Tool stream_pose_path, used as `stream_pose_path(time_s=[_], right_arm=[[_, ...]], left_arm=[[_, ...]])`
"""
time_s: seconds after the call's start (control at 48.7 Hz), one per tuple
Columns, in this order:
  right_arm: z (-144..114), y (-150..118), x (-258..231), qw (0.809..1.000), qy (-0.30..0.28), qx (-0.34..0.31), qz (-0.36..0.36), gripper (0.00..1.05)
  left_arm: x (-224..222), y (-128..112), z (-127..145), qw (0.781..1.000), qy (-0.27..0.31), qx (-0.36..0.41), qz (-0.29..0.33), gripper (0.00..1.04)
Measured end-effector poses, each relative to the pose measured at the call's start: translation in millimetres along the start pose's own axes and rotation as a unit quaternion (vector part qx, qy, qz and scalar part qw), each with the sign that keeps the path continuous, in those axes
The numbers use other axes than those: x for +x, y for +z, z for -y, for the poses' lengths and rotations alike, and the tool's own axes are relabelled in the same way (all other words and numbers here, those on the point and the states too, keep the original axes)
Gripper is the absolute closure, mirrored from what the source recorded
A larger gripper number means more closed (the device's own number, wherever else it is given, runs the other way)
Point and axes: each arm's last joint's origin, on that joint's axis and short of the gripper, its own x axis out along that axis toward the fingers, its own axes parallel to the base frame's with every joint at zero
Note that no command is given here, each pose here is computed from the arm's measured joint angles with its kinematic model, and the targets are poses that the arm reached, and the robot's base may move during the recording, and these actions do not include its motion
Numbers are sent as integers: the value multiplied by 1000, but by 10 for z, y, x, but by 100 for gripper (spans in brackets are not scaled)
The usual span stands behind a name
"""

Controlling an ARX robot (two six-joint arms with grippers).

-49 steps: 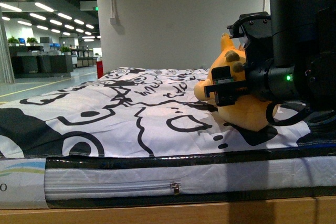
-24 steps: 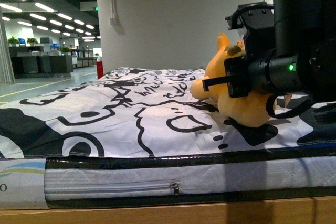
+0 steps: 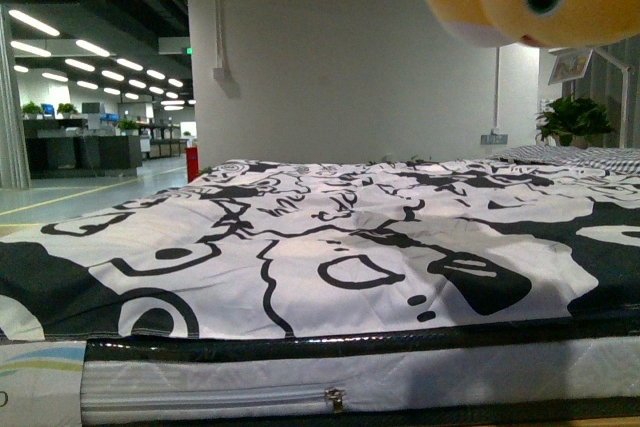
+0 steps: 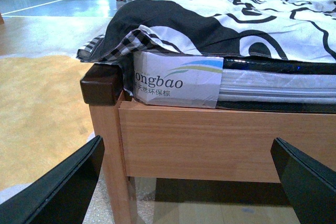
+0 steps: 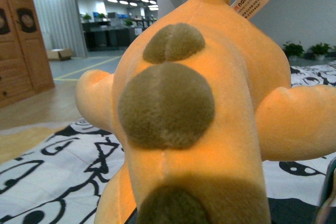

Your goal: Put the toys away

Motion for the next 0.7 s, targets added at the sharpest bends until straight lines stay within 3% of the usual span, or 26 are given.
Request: stream_pose_path(time_s=[0.205,0.472,0.698], right_arm=[[120,83,-907,999,42,22,21,97],[210,-431,-1612,998,13,57,0,97],[56,-980,-1994,996,-5,79,-38,97]], left_arm=[[0,0,0,1000,0,0,0,6],[0,0,0,1000,0,0,0,6],[0,0,0,1000,0,0,0,6]])
